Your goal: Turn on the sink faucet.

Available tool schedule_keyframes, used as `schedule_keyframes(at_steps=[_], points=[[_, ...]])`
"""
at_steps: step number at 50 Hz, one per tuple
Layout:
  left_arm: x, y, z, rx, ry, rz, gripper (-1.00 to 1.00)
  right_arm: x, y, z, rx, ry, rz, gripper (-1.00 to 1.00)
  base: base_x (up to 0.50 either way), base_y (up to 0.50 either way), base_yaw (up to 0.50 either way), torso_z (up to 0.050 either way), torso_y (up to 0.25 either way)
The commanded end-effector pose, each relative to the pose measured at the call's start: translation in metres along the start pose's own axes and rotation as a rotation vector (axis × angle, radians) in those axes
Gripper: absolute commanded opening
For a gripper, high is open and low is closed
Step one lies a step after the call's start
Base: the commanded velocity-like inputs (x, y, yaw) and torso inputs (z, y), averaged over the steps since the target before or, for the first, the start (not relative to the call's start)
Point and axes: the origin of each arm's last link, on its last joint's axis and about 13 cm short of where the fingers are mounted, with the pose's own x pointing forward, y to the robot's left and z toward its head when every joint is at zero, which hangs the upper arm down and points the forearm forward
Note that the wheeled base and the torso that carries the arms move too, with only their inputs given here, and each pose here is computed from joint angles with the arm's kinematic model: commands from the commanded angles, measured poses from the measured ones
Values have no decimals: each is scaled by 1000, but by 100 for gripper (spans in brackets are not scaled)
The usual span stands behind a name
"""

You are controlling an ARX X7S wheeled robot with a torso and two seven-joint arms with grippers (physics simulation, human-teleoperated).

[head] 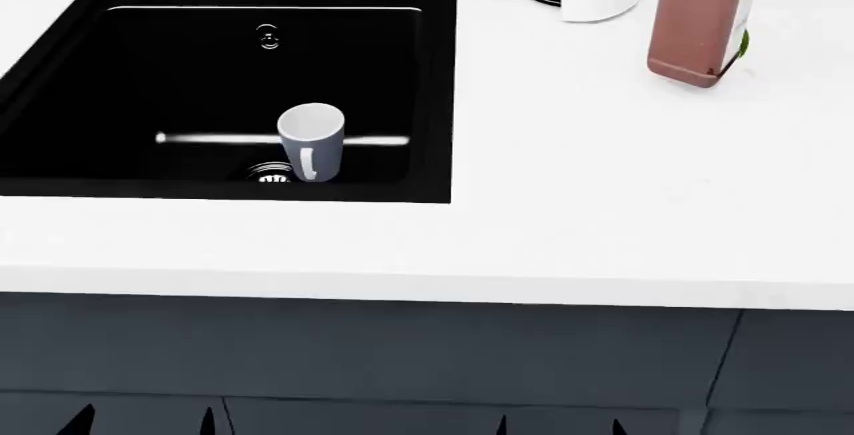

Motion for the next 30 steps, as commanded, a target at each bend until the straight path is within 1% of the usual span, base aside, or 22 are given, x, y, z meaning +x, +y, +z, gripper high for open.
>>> schedule_keyframes(at_steps=[1,4,7,8,10,14,15,16,17,26,28,30], points=[[-1,0,1,14,0,1,100,0,2,-3,1,9,15,100,0,0,0,0,0],[-1,0,-1,16,13,-9,100,-1,2,-1,-19,8,17,100,0,0,0,0,0],[-2,-1,0,39,1,-6,100,-2,3,-1,-36,12,20,100,0,0,0,0,0],[-3,-1,0,29,11,-10,100,-2,3,-1,-42,10,20,100,0,0,0,0,0],[-3,-1,0,36,9,-3,100,-3,3,-2,-49,12,21,100,0,0,0,0,0],[-4,-1,3,47,8,9,100,-3,4,-1,-54,10,24,100,0,0,0,0,0],[-6,-1,7,73,-21,8,100,-2,1,1,-55,1,10,100,0,0,0,0,0],[-4,-1,4,66,-20,5,100,-3,4,-2,-55,12,23,100,0,0,0,0,0],[-4,-1,3,76,-18,10,100,-3,4,-2,-58,13,23,100,0,0,0,0,0],[-5,-1,5,62,-22,4,100,-3,3,-1,-55,12,22,100,0,0,0,0,0],[-6,-2,6,89,-28,0,100,-3,3,0,-54,10,21,100,0,0,0,0,0],[-7,-1,9,82,-33,-12,100,-4,2,4,-51,6,13,100,0,0,0,50,0]])
